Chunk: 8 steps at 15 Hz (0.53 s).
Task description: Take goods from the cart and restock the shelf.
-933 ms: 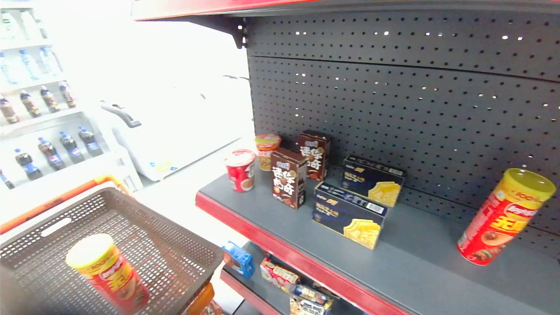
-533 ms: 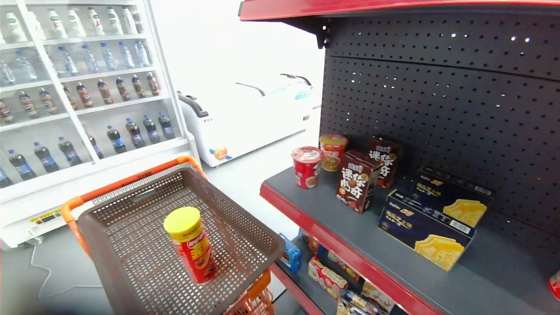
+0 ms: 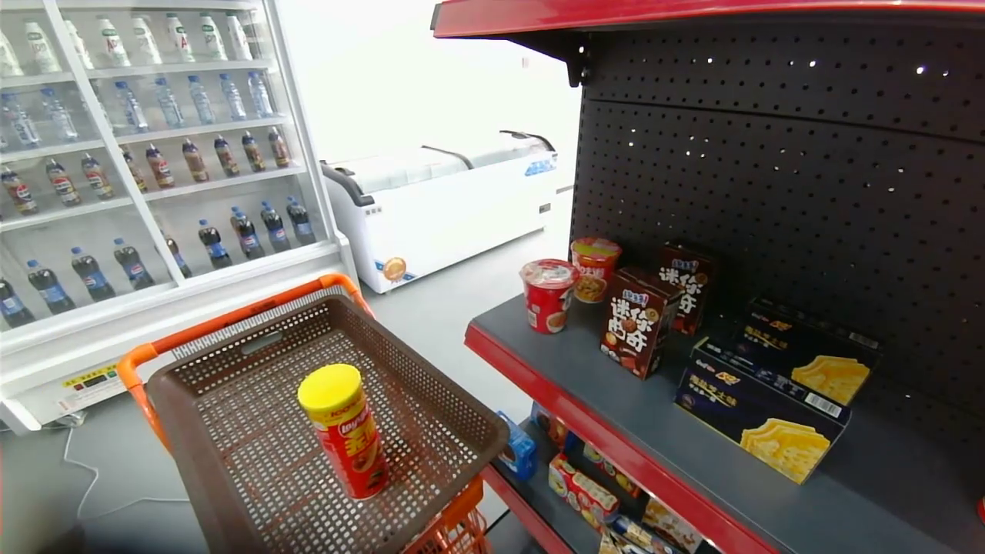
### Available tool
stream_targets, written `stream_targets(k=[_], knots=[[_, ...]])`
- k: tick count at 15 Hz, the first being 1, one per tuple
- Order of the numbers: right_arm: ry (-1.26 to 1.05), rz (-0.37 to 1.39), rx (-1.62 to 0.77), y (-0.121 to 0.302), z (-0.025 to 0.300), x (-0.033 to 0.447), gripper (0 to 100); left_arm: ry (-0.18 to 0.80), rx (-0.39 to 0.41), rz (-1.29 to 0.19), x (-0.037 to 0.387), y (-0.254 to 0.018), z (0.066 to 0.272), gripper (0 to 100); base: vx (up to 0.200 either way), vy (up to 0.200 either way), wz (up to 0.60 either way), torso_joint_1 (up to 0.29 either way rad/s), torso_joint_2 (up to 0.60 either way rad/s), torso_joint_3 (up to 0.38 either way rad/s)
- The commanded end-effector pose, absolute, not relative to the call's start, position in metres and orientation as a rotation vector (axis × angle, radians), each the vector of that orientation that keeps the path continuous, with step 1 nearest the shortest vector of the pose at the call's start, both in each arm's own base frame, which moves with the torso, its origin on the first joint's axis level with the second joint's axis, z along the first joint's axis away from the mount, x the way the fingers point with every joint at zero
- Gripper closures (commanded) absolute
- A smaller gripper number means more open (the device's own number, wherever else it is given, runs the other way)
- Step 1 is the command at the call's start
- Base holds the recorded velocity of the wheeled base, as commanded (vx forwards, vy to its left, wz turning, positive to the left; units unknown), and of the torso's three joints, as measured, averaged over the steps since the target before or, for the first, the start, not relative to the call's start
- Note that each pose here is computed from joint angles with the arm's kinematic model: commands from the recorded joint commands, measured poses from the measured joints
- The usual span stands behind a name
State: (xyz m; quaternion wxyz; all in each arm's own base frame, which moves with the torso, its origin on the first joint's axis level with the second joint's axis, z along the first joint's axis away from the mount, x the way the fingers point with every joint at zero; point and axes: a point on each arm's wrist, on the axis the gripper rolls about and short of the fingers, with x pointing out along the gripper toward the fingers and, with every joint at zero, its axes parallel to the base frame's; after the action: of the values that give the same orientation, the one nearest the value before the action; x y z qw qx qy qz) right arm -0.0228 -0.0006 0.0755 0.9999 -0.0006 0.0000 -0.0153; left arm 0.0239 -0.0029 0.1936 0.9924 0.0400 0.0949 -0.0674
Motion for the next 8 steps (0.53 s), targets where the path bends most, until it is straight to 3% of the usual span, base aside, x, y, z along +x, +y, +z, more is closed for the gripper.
stream_targets(k=[1,3,5,8], knots=[[0.000,-0.031,-0.002,-0.001,0.075,-0.023,0,0.346,0.072,-0.255,0.076,-0.008,0.183,0,0.000,0.000,0.00,0.000,0.00,0.000],[0.000,-0.031,-0.002,-0.001,0.075,-0.023,0,0.446,0.055,-0.305,0.084,-0.010,0.148,0,0.000,0.000,0.00,0.000,0.00,0.000],[0.000,-0.031,-0.002,-0.001,0.075,-0.023,0,0.517,0.031,-0.304,0.092,-0.009,0.130,0,0.000,0.000,0.00,0.000,0.00,0.000],[0.000,-0.031,-0.002,-0.001,0.075,-0.023,0,0.495,-0.001,-0.311,0.131,-0.003,0.128,0,0.000,0.000,0.00,0.000,0.00,0.000]])
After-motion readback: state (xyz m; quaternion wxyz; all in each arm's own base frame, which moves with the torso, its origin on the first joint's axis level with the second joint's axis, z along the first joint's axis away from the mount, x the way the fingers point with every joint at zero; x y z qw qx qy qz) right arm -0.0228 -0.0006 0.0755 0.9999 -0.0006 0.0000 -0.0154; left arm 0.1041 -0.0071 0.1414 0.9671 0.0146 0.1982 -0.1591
